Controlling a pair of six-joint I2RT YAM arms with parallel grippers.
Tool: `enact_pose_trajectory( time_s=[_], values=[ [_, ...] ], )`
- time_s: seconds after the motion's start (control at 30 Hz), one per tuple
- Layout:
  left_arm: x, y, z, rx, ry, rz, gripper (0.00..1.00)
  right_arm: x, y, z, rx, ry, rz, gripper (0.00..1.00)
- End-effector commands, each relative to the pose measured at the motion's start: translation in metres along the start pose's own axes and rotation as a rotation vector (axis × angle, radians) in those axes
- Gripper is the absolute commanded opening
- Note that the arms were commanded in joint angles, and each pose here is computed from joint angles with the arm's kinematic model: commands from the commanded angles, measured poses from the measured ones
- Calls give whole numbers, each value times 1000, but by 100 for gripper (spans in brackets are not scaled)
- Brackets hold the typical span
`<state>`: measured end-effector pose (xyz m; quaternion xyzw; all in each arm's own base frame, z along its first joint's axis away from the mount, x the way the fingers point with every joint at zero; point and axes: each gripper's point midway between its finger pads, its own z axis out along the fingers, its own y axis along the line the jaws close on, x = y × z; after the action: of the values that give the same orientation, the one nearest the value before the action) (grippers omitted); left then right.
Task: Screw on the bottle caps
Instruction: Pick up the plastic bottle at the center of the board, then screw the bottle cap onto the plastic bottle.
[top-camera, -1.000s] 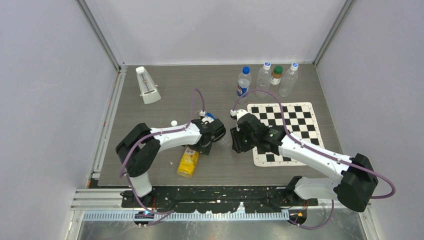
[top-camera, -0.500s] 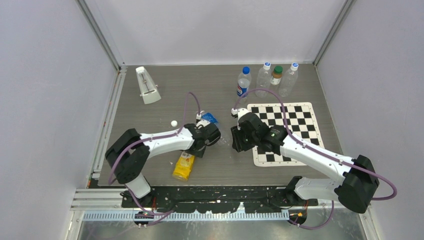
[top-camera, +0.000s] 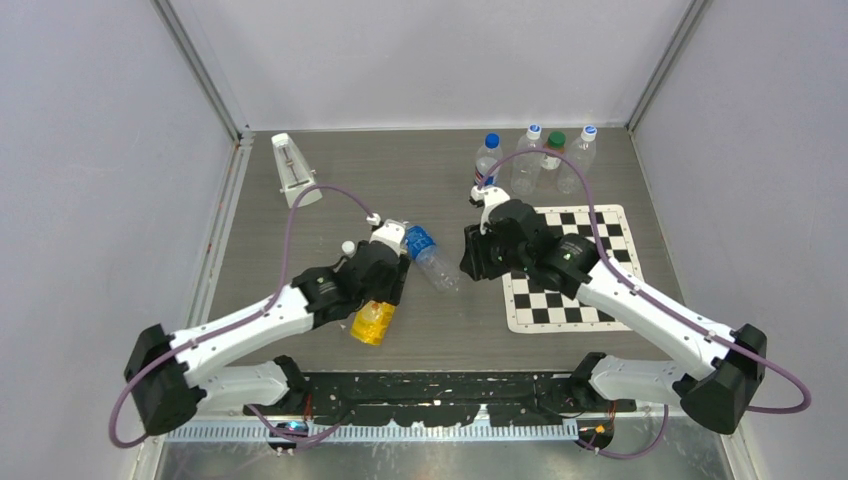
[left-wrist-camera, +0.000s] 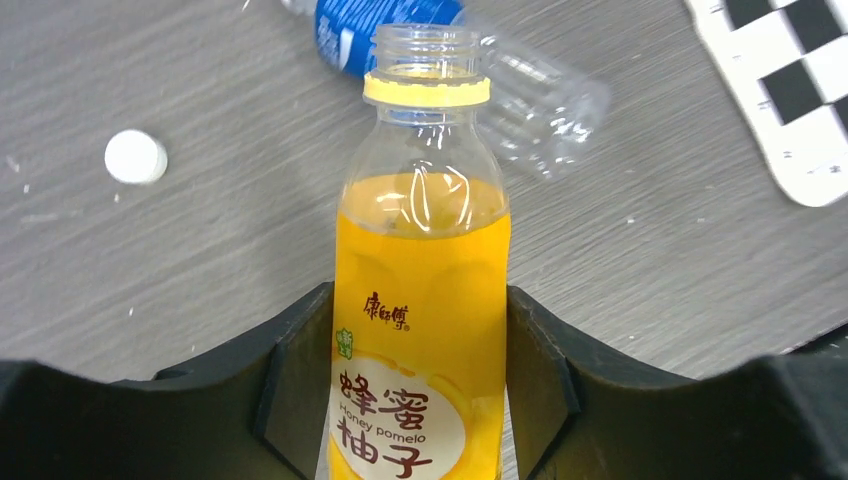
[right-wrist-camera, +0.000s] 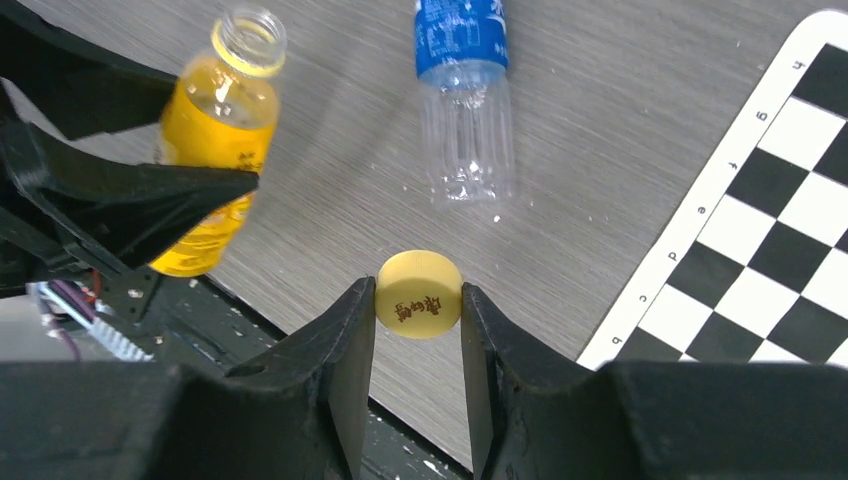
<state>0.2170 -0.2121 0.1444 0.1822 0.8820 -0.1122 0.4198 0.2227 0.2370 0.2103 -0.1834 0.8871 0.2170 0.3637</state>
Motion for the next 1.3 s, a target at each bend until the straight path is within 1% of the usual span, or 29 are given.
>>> enact_pose_trajectory(
  time_s=[0.0, 0.17, 0.27, 0.4, 0.57, 0.7, 0.77, 0.8, 0.83, 0.93, 1.07, 1.17, 1.27],
  values=[
    [-47, -24, -14, 167, -235, 40, 39, -35, 17, -34, -87, -67, -7, 11],
    [-68, -36, -34, 268, -366, 141, 38, -47, 31, -52, -146, -63, -20, 10],
    [-79, -42, -43, 311, -440, 186, 35, -56, 34, -63, -154, -58, -60, 10],
    [-93, -52, -55, 372, -539, 239, 32, -69, 37, -76, -163, -87, -98, 8],
    [-103, -53, -67, 381, -624, 357, 28, -81, 45, -89, -206, -135, -159, 7],
    [-111, -49, -79, 364, -694, 443, 21, -84, 56, -94, -273, -172, -191, 7],
    [-110, -53, -83, 386, -719, 528, 21, -86, 61, -97, -300, -156, -205, 7],
    [-108, -56, -84, 401, -732, 580, 21, -81, 64, -94, -319, -123, -211, 6],
    [-106, -58, -85, 412, -743, 622, 21, -84, 68, -96, -334, -125, -226, 6],
    [-97, -62, -83, 433, -763, 701, 21, -81, 80, -96, -412, -98, -258, 5],
    [-91, -63, -84, 445, -792, 728, 20, -75, 91, -96, -493, -65, -300, 5],
    [-88, -62, -83, 444, -782, 732, 19, -69, 99, -93, -549, -37, -320, 5],
    [-87, -62, -84, 451, -781, 734, 19, -67, 101, -89, -568, -25, -340, 5]
  ],
)
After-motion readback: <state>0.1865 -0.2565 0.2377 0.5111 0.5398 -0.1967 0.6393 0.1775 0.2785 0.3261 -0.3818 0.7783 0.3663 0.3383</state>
